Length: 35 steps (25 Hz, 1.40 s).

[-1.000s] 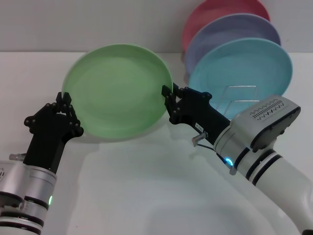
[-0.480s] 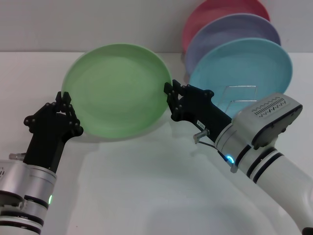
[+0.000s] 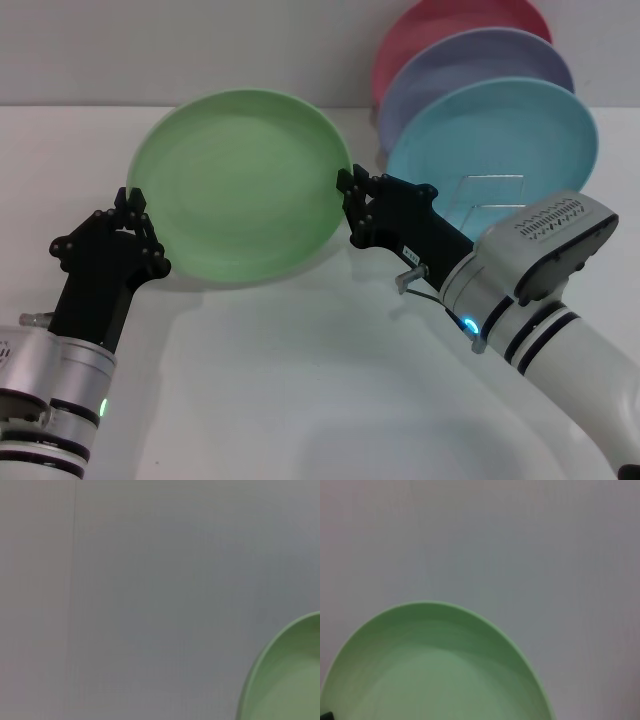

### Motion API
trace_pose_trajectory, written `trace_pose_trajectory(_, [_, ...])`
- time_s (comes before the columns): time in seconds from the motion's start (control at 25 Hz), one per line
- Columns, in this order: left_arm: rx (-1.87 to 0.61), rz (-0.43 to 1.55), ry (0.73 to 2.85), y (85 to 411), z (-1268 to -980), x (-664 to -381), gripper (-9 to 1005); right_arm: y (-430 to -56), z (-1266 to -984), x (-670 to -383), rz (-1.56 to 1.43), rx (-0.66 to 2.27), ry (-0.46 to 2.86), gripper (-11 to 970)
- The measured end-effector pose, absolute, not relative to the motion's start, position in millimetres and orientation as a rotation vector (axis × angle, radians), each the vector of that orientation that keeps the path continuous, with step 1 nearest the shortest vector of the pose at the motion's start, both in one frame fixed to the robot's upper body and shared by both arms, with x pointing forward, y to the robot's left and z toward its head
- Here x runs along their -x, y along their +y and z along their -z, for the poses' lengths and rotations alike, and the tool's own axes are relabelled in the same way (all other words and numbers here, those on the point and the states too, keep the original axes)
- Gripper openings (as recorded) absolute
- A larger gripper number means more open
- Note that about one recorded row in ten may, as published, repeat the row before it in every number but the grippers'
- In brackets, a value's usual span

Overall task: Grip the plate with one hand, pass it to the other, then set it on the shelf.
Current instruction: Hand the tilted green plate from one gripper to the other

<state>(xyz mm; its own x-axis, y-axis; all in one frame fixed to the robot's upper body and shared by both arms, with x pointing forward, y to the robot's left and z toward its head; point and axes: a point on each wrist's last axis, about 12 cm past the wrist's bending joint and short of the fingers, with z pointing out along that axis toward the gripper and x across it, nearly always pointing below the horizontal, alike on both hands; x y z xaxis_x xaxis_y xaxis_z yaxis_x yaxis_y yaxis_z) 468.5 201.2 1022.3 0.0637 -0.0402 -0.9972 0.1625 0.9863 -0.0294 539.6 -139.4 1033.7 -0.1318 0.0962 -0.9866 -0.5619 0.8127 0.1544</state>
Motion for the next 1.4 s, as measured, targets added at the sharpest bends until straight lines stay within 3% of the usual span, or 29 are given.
trace_pose_trajectory(1.4, [-0.101,0.160,1.501,200.8,-1022.0,-468.2,36,-136.3,-1033.7,-537.6,-0.601,0.387,1.612,70])
